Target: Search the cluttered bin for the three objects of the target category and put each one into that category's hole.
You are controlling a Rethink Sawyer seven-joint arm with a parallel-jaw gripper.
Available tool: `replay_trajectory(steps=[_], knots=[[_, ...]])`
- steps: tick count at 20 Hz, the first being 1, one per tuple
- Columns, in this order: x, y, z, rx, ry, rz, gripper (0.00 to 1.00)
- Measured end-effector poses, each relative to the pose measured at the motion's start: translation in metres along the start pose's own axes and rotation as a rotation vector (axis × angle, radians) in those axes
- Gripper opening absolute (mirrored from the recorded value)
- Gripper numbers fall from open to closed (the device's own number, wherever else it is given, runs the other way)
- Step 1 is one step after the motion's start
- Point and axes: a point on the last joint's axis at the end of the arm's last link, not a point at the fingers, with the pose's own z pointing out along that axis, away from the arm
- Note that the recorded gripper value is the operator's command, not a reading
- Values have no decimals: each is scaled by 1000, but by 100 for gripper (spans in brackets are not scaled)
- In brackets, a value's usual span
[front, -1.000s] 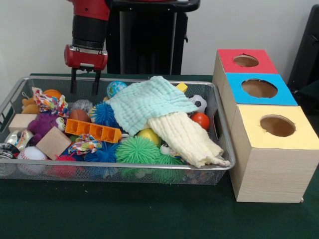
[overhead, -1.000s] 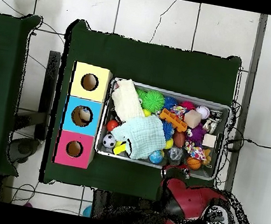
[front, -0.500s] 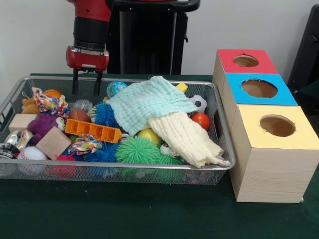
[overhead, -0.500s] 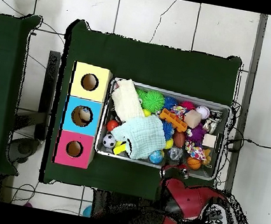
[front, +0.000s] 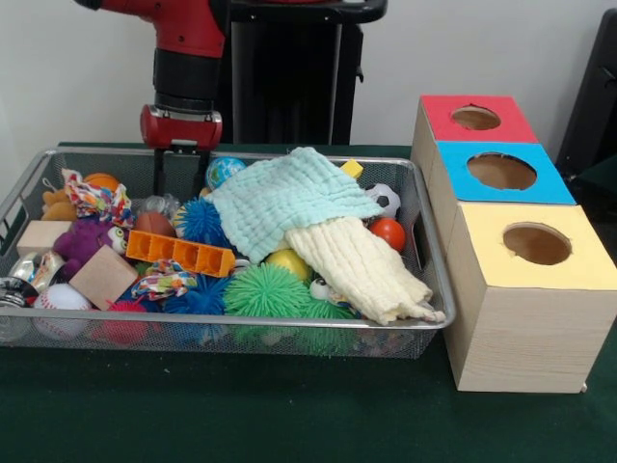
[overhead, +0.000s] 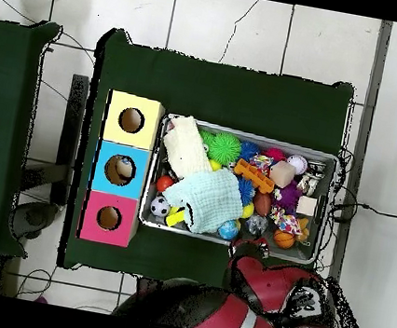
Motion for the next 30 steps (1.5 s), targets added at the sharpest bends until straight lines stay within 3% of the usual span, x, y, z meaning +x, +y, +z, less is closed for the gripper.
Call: replay_trajectory(steps=[18,30], knots=[[6,-11,0,2,-10,-3,100],[10,-20,1,-18,-38,-17,100]])
